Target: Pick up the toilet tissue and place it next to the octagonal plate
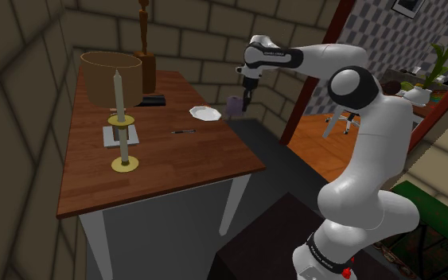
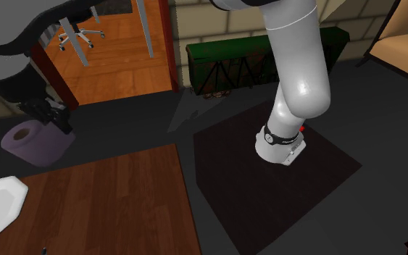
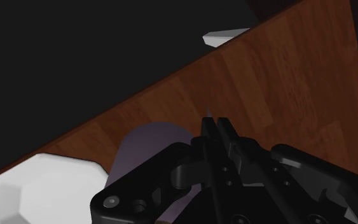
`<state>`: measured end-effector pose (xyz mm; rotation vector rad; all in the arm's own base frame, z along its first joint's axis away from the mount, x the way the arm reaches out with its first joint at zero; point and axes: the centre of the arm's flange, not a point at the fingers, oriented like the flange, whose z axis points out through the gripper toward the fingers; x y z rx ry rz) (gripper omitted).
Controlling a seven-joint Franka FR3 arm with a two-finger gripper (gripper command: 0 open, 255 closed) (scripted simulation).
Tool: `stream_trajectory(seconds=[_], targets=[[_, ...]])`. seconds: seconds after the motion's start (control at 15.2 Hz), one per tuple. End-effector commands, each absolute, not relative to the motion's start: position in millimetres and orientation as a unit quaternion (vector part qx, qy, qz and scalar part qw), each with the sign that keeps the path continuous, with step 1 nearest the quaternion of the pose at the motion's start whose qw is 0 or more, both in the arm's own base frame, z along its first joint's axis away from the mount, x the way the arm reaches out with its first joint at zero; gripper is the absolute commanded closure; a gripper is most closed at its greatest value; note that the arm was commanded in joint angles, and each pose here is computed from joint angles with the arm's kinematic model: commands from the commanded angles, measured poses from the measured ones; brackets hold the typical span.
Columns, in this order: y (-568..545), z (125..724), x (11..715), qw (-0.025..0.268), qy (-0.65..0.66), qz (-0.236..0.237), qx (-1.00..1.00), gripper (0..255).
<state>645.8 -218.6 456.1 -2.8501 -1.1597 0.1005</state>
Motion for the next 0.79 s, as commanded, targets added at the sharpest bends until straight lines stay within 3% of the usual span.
stream_trajectory(seconds=[0.0, 0.33, 0.73], targets=[[-218.2, 468.0, 645.8, 0.031, -0.377, 0.033, -0.925, 255], [-218.2, 490.5, 645.7, 0.031, -0.377, 0.033, -0.925, 255], [-166.7, 456.9, 695.7, 0.031, -0.377, 0.033, -0.925, 255]])
